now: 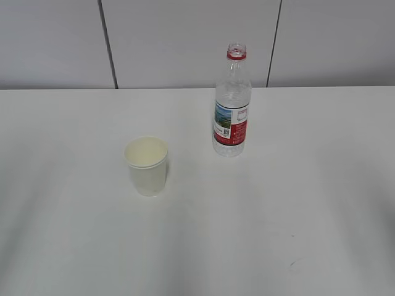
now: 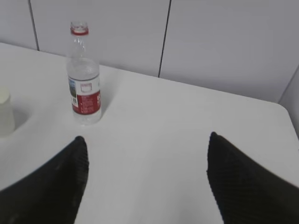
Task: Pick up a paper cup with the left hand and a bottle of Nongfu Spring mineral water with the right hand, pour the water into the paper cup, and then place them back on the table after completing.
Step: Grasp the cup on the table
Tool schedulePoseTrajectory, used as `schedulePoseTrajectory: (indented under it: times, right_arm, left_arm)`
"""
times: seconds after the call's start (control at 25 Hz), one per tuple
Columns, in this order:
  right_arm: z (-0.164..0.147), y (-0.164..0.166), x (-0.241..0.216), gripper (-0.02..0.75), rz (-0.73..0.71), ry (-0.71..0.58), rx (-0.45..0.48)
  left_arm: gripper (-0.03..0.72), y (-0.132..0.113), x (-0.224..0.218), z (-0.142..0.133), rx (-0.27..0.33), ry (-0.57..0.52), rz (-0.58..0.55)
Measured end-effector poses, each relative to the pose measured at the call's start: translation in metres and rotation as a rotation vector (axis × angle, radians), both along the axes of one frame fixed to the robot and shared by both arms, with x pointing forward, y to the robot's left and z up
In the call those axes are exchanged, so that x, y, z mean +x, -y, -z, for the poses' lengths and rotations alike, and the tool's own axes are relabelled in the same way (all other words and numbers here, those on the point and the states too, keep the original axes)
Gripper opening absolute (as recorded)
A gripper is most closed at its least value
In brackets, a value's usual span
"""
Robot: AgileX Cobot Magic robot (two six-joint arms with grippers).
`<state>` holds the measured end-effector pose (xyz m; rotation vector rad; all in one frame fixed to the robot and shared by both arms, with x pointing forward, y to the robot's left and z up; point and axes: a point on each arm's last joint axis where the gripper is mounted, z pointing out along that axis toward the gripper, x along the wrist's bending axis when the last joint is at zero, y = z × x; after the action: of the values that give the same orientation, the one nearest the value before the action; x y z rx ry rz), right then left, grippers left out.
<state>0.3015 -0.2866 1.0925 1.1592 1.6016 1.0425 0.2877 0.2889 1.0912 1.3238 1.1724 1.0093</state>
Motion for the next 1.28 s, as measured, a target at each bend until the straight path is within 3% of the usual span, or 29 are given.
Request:
schedulePoseTrajectory:
  times: [0.32,0.6,0.84,1.04,1.28]
  right_arm:
    - [0.017,-0.001,0.100,0.587,0.004,-0.059,-0.003]
    - [0.052,-0.038,0.155,0.587,-0.074,-0.131,-0.070]
    - [0.079,-0.059,0.180,0.587,-0.074,-0.134,-0.031]
    - [0.098,-0.073,0.200,0.587,-0.130,-0.079,0.061]
    - [0.133,-0.084,0.216,0.587,-0.179,-0.107,0.070]
  left_arm:
    - [0.437,0.009,0.088,0.034,-0.002,-0.051,-0.023]
    - [0.437,0.056,0.138,0.073,0.020,-0.097,0.115]
    - [0.437,0.066,0.161,0.105,0.012,-0.160,0.074]
    - [0.437,0.071,0.166,0.119,0.049,-0.207,0.096]
    - [0.437,0.074,0.169,0.141,0.079,-0.239,0.118]
